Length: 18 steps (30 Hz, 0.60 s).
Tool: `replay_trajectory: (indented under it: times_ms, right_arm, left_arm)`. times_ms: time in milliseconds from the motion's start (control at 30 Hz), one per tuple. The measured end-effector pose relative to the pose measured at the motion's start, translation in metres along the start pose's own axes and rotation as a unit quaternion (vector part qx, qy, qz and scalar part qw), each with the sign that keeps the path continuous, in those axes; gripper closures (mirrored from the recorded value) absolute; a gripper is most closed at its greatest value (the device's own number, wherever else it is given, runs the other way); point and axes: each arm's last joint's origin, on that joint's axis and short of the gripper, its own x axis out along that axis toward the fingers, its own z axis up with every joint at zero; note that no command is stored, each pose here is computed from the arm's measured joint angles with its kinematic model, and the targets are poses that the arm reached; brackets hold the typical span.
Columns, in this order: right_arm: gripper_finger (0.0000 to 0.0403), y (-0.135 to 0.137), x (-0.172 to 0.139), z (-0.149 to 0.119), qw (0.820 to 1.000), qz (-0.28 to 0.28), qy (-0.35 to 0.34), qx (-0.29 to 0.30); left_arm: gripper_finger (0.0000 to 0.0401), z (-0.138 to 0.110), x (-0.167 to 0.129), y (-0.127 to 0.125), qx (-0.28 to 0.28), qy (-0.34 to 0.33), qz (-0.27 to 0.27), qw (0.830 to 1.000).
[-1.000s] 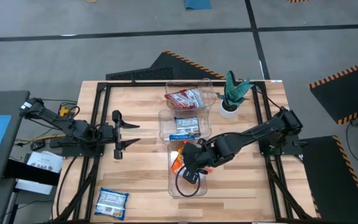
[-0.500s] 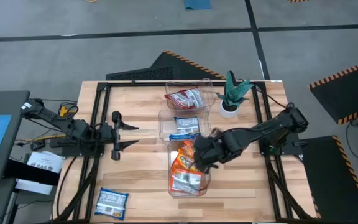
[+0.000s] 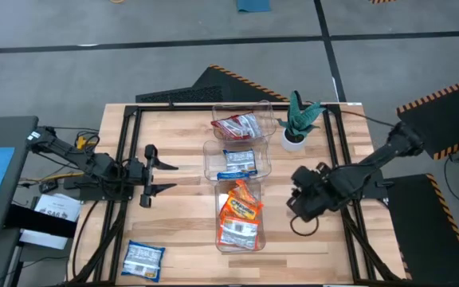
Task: Sort Maruchan noodles
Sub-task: Put the blue noodle pack into the middle transparent bin
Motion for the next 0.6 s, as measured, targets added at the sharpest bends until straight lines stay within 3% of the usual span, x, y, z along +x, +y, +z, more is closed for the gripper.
replay_trajectory:
  times_ms: [133,300,400,600]
  right_arm:
    - [0.0184,-0.005,0.018,-0.015,0.991,0.124,-0.047,0.014]
    - [0.0184,0.003,0.046,-0.008,0.954,0.242,-0.175,-0.028]
    - [0.0185,0.006,0.053,0.005,0.922,0.267,-0.274,-0.067]
    - [0.0185,0.000,0.053,0.028,0.860,0.257,-0.428,-0.105]
  left_arm:
    - [0.0185,0.000,0.000,0.000,-0.001,0.001,-0.001,1.000]
    - [0.0185,0.001,0.000,0.000,-0.003,-0.003,-0.001,1.000]
    - [0.0185,0.000,0.000,0.000,-0.002,-0.002,-0.001,1.000]
    - [0.0185,-0.005,0.000,-0.001,0.014,-0.004,0.000,1.000]
